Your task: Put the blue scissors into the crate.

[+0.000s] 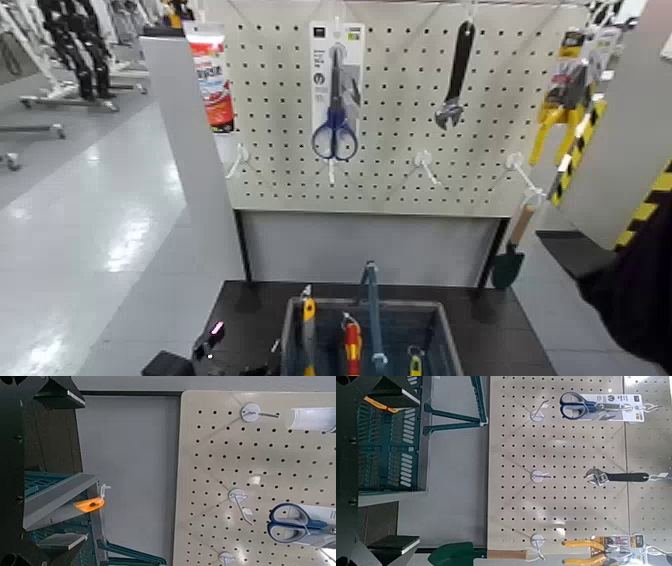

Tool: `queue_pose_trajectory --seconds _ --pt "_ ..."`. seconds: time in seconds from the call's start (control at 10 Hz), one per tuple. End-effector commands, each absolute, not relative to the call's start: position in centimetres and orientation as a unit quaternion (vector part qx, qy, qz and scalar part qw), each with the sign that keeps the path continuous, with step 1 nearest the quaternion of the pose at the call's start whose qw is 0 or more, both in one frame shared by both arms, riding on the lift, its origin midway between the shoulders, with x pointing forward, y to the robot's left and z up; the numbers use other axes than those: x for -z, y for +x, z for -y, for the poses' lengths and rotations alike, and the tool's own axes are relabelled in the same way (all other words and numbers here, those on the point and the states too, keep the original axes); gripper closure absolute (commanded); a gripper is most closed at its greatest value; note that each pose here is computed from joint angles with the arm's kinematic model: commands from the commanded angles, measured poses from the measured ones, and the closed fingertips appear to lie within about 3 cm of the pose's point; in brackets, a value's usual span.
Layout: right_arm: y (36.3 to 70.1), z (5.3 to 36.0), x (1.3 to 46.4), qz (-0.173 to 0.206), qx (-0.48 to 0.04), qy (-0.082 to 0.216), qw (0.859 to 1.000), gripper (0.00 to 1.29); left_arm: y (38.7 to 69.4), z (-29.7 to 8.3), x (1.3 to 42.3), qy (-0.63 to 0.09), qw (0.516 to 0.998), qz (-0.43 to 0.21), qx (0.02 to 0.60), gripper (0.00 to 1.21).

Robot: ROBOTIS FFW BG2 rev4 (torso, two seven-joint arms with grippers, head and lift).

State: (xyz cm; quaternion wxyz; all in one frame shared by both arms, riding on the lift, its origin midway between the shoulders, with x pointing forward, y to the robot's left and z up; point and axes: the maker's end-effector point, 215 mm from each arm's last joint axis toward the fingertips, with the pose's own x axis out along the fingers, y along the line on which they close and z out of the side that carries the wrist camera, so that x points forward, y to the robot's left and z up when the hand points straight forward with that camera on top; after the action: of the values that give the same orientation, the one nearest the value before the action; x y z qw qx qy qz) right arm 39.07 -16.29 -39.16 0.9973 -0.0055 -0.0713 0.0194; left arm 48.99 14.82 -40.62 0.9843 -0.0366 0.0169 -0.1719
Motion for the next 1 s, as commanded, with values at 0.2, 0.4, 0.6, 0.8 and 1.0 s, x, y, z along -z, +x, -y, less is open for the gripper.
queue_pose_trajectory --seconds 0.2,0.4,0.6,0.8,1.0 --pt "39.1 16.3 39.1 0.072 -0.019 -0.006 0.997 0.10 49.0 -14.8 40.5 -0.035 0.984 -0.016 0.173 0.13" --pt "39.1 16.3 39.1 0.072 -0.019 -0.006 0.997 0.10 49.2 -14.8 40.2 -0.033 0.984 -0.013 0.176 0.14" --pt "39.1 16.2 39.1 0.072 -0.020 -0.005 0.997 0.10 50.5 -14.3 38.5 -0.030 0.980 -0.002 0.198 0.16" --pt "39.1 16.1 39.2 0.071 -0.021 -0.005 0.997 0.10 52.3 -14.1 36.1 -0.031 0.976 0.011 0.217 0.16" --pt "39.1 16.1 39.2 0.071 -0.021 -0.005 0.997 0.10 53.9 -13.1 34.1 -0.045 0.968 0.014 0.248 0.16"
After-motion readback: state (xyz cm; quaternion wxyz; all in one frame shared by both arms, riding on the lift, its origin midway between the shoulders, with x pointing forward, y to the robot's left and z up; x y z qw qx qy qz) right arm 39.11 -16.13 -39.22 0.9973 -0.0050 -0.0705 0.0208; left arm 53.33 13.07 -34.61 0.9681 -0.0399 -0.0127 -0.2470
